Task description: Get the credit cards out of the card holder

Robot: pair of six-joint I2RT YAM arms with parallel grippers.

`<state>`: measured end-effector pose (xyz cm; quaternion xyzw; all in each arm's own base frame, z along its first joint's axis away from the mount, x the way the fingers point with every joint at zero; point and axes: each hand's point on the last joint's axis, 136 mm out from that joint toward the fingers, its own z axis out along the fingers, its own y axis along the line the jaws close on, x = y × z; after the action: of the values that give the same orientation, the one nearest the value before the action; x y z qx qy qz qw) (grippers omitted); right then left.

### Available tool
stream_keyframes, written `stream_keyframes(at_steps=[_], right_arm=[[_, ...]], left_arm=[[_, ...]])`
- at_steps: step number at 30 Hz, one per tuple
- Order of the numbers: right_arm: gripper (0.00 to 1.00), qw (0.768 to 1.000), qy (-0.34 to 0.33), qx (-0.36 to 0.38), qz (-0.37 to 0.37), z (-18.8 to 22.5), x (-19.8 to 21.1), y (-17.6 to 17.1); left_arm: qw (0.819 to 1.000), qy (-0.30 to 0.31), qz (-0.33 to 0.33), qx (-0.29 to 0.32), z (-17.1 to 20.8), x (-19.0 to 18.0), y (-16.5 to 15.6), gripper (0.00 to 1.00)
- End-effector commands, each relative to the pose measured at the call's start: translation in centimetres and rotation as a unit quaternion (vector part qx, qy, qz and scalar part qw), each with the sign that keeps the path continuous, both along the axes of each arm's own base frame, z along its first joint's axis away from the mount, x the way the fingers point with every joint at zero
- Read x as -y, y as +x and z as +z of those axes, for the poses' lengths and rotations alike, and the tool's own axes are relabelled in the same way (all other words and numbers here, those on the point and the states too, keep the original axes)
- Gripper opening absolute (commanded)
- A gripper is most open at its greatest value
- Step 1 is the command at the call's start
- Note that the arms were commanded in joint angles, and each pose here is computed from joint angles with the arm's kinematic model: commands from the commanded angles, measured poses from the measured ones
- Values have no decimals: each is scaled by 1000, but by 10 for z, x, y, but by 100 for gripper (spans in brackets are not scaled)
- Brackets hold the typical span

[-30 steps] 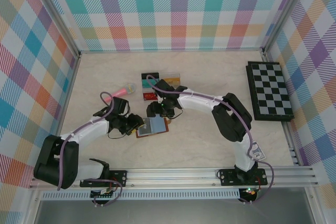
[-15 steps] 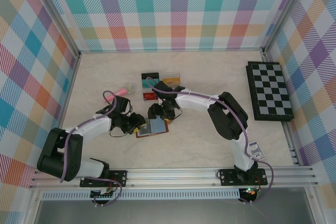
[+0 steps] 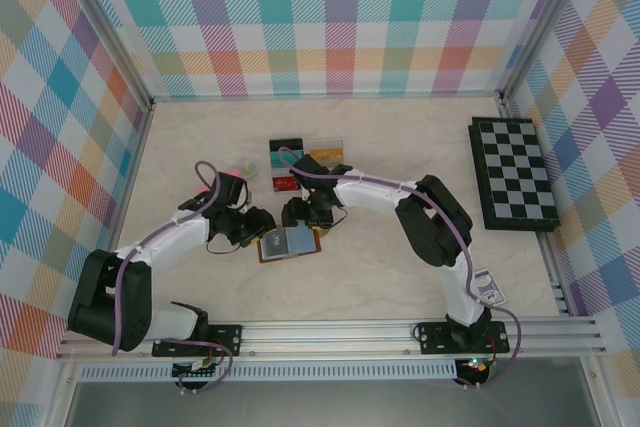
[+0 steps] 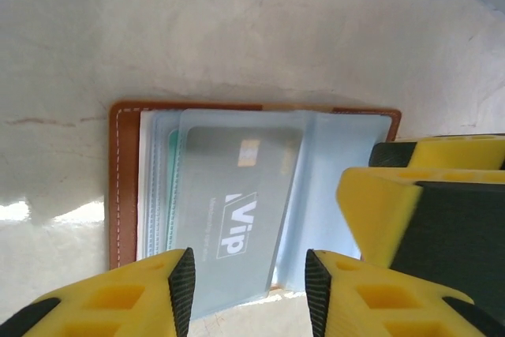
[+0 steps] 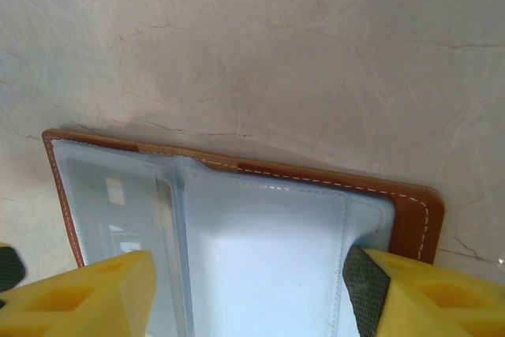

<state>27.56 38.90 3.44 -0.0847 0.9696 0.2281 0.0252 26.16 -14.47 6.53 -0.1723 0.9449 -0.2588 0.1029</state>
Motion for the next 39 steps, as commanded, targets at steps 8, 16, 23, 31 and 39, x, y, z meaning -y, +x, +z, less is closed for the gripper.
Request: stream_keyframes(at_steps=[8, 16, 23, 31, 39], right_arm=[[65, 999, -30, -45, -2, -28, 11, -18], [64, 999, -28, -46, 0, -28, 11, -19], [64, 998, -26, -51, 3, -29, 10, -21], [61, 998, -22, -58, 6, -33, 10, -24], [59, 998, -21, -61, 6, -34, 9, -25]], left_arm=[[1000, 13, -14, -23, -15, -1, 1, 34], [999, 37, -9, -32, -26, -8, 3, 34], [998, 38, -12, -43, -34, -6, 5, 34], [999, -3, -25, -47, -31, 7, 3, 31], [998, -32, -36, -27, -14, 16, 6, 29]])
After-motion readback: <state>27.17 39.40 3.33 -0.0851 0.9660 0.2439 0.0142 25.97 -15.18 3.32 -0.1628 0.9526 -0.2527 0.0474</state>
